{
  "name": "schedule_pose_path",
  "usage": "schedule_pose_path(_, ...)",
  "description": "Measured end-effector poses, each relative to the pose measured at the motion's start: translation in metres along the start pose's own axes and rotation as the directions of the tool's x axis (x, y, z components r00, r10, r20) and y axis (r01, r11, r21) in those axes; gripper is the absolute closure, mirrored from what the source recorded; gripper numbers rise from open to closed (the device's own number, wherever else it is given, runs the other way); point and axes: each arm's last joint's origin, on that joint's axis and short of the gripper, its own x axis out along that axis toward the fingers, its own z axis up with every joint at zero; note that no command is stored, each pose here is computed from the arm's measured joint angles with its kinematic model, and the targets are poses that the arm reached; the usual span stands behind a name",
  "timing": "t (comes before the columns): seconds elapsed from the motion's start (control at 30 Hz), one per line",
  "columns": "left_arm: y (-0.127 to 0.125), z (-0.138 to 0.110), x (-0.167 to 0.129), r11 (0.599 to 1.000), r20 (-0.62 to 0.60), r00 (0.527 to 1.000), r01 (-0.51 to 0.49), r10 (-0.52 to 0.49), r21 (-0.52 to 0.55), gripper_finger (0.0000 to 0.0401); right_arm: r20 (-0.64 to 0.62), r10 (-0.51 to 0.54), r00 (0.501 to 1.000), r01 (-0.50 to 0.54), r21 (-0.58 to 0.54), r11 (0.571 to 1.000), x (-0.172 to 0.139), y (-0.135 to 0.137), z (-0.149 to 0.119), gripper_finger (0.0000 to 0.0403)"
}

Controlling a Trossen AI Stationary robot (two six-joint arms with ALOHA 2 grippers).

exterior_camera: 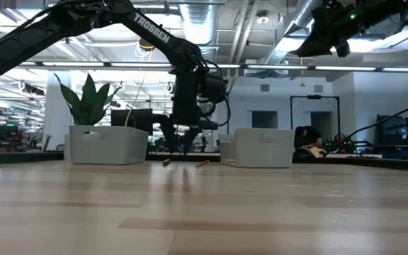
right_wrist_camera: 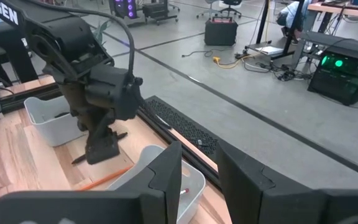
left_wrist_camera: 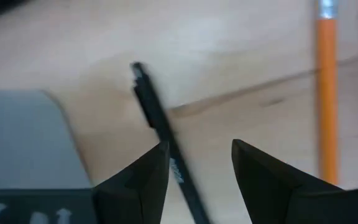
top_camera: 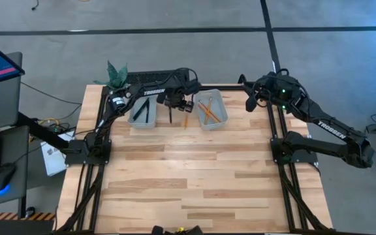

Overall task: Sort pens & pencils
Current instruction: Put the black pen into the left gray bin

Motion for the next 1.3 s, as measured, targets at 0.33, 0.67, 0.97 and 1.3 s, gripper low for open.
schedule_pose_path(0.33,0.008,-0.005,0.009,0.998,-0.083,0.995,-0.056,0.054,-0.017,0.0234,0.000,0.000,1.000,0.000,-0.001,1.000,0.000,0.000,0.000,0.0281)
schedule_pose_path(0.67,0.010,0.001,0.012,1.000,-0.120,0.993,0.006,-0.008,-0.012,0.0234,0.000,0.001,1.000,-0.001,-0.001,1.000,0.000,0.000,0.000,0.0281)
schedule_pose_path(0.97,0.016,0.007,0.022,0.996,-0.216,0.972,0.082,-0.089,-0.044,0.0234,0.000,0.001,1.000,-0.001,-0.001,1.000,0.000,0.000,0.000,0.0281)
schedule_pose_path(1.3,0.019,0.010,0.022,0.993,-0.241,0.963,0.116,-0.119,-0.026,0.0234,-0.001,0.001,1.000,-0.001,-0.014,1.000,0.000,0.000,0.000,0.0281)
